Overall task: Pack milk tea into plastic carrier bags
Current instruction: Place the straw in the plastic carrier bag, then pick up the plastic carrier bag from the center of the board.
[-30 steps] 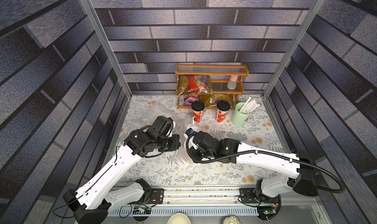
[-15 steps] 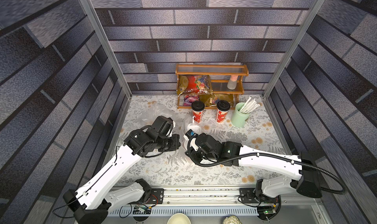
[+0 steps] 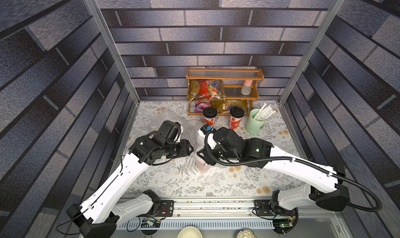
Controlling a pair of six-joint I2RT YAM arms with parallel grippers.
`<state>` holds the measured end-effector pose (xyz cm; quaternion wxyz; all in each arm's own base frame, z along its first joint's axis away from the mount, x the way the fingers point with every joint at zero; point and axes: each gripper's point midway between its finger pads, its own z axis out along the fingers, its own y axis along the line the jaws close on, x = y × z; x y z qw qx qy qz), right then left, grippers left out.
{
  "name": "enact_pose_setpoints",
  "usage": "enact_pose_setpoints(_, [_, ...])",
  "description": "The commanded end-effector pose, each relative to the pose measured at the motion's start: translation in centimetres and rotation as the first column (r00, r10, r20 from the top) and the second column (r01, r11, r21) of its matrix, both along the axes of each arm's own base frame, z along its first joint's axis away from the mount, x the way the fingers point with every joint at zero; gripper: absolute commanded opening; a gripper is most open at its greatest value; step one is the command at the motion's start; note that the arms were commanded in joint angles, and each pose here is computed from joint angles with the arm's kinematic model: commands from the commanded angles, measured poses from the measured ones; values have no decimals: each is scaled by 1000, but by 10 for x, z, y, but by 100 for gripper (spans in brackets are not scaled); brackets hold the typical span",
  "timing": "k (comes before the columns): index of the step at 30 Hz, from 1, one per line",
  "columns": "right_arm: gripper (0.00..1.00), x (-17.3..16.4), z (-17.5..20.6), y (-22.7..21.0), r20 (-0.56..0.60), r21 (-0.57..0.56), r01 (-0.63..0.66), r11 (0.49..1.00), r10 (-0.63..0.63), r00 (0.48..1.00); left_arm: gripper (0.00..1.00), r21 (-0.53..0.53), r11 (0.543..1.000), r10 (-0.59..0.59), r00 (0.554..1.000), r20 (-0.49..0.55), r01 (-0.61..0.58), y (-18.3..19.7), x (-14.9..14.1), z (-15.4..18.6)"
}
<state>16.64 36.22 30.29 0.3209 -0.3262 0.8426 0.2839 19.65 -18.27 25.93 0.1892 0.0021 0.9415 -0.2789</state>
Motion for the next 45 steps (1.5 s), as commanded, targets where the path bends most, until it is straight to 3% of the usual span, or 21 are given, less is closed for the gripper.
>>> enact_pose_setpoints(1, [52,17,9,-38,-44,-56,127,990,-130,991,55,-1,999,-32,999,31,32,0,6,11])
enact_pose_setpoints(8, [53,47,4,-80,-124,-156,297,942,-317,940,58,-6,999,-37,999,38,38,7,28,14])
enact_pose_setpoints(20, [56,63,-45,-72,-260,-285,267,921,-343,903,59,-17,993,-118,993,17,118,-10,47,10])
enact_pose_setpoints(27, [47,79,-63,-62,-272,-303,264,916,-349,897,57,-15,989,-149,989,22,149,-18,56,8])
enact_pose_setpoints(37, [22,89,-64,-64,-268,-300,278,912,-360,894,39,-18,983,-182,983,30,182,-29,66,9])
enact_pose_setpoints(45, [3,92,-57,-67,-242,-288,298,910,-370,897,8,-30,982,-182,982,54,184,-35,70,14])
